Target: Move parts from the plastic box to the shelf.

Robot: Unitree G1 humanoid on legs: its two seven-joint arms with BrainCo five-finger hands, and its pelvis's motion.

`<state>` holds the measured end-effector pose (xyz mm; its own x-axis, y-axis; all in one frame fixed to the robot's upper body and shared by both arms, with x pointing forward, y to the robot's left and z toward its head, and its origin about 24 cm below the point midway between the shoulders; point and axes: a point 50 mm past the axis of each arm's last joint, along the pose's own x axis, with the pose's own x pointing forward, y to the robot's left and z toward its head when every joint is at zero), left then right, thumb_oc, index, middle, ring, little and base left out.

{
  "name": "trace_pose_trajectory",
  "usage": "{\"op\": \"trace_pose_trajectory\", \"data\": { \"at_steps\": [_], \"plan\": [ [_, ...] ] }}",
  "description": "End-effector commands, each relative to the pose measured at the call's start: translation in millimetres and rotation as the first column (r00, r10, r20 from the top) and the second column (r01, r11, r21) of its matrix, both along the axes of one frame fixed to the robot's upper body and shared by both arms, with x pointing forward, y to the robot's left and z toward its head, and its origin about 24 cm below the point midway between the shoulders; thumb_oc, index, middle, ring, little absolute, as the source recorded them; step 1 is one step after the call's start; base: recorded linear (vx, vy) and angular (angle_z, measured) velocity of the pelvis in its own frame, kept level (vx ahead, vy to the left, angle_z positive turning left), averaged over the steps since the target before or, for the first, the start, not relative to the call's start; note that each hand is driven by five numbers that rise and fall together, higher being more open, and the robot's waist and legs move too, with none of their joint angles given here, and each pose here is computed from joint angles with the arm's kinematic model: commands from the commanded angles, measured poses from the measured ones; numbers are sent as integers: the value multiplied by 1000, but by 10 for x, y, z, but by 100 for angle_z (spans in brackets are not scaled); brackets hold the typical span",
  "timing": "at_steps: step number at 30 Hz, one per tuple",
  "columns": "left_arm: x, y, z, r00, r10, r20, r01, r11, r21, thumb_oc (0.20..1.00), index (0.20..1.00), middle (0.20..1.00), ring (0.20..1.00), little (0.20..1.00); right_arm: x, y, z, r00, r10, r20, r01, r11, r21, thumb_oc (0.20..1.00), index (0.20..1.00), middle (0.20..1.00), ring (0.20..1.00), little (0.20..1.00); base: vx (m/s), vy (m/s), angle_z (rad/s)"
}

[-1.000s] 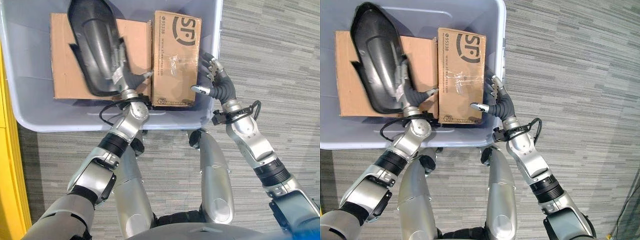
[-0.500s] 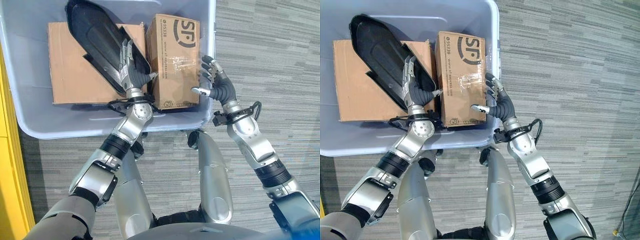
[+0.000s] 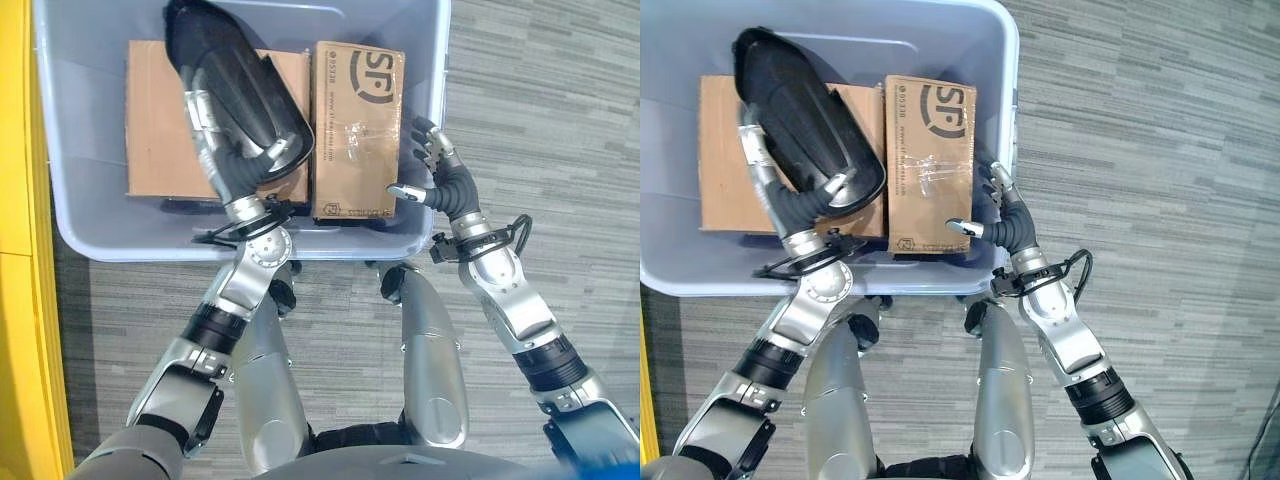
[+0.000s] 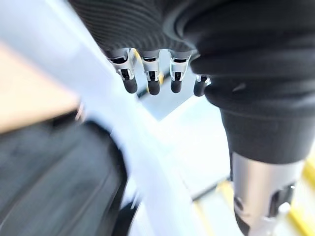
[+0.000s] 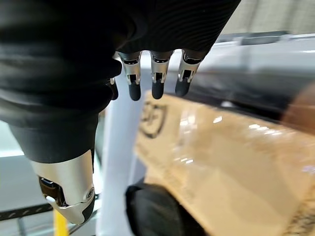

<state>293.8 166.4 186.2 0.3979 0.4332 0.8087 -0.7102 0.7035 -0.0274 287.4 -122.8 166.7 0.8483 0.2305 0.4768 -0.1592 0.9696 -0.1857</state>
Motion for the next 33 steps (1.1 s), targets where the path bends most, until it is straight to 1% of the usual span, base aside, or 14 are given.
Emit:
{"op": "trace_pose_trajectory", "data": {
  "at_steps": [1,3,7,8,13,17,19,21,23,25,26,27,30,33],
  "plan": [
    [-231,-132,227,964,-68,259,58,997,48,1000,1000,1000,1000,1000,-216,-126,390,960,-56,274,50,998,29,1000,1000,1000,1000,1000,-25,6,12],
    [-320,-125,273,942,-67,328,59,998,36,1000,1000,1000,1000,1000,-265,-114,464,942,-61,330,56,998,24,1000,1000,1000,1000,1000,-24,9,8],
    [-350,-123,303,941,-69,332,63,998,28,1000,1000,1000,1000,1000,-298,-74,559,920,-76,385,71,997,27,1000,1000,1000,1000,1000,-12,6,2],
    [-325,-110,296,951,-68,300,70,998,6,1000,1000,1000,1000,1000,-310,-55,625,907,-78,414,68,997,38,1000,1000,1000,1000,1000,0,0,0],
    [-198,-93,252,983,-98,157,99,995,0,1000,1000,1000,1000,1000,-334,31,739,879,-38,475,28,999,29,1000,1000,1000,1000,1000,-1,2,1],
    [-55,-87,108,989,-146,-9,146,989,-21,1000,1000,1000,1000,1000,-364,153,950,837,50,545,-75,997,23,1000,1000,1000,1000,1000,0,0,0],
    [-12,-85,66,985,-163,-57,162,986,-36,1000,1000,1000,1000,1000,-368,189,1008,825,72,560,-98,995,18,1000,1000,1000,1000,1000,0,0,0],
    [65,-102,-31,965,-223,-141,212,973,-90,1000,1000,1000,1000,1000,-365,272,1140,810,127,573,-159,987,5,1000,1000,1000,1000,1000,14,-7,2],
    [109,-131,-114,934,-297,-199,270,951,-152,1000,1000,1000,1000,1000,-352,316,1214,811,145,567,-185,983,14,1000,1000,1000,1000,1000,20,-19,4],
    [156,-185,-267,891,-360,-276,304,926,-224,1000,1000,1000,1000,1000,-305,399,1286,833,182,522,-225,974,20,1000,1000,1000,1000,1000,26,-26,6],
    [164,-190,-289,884,-370,-287,309,921,-236,1000,1000,1000,1000,1000,-298,411,1295,838,187,513,-232,972,24,1000,1000,1000,1000,1000,39,-28,7],
    [191,-235,-404,849,-409,-335,325,903,-280,1000,1000,1000,1000,1000,-273,492,1322,849,226,477,-264,965,12,1000,1000,1000,1000,1000,29,-15,6],
    [209,-288,-516,826,-418,-377,320,900,-298,1000,1000,1000,1000,1000,-263,568,1351,853,236,466,-263,965,-7,1000,1000,1000,1000,1000,17,-3,4],
    [212,-345,-630,806,-435,-402,318,890,-327,1000,1000,1000,1000,1000,-193,656,1337,884,237,402,-258,966,-4,1000,1000,1000,1000,1000,0,0,0]
  ]
}}
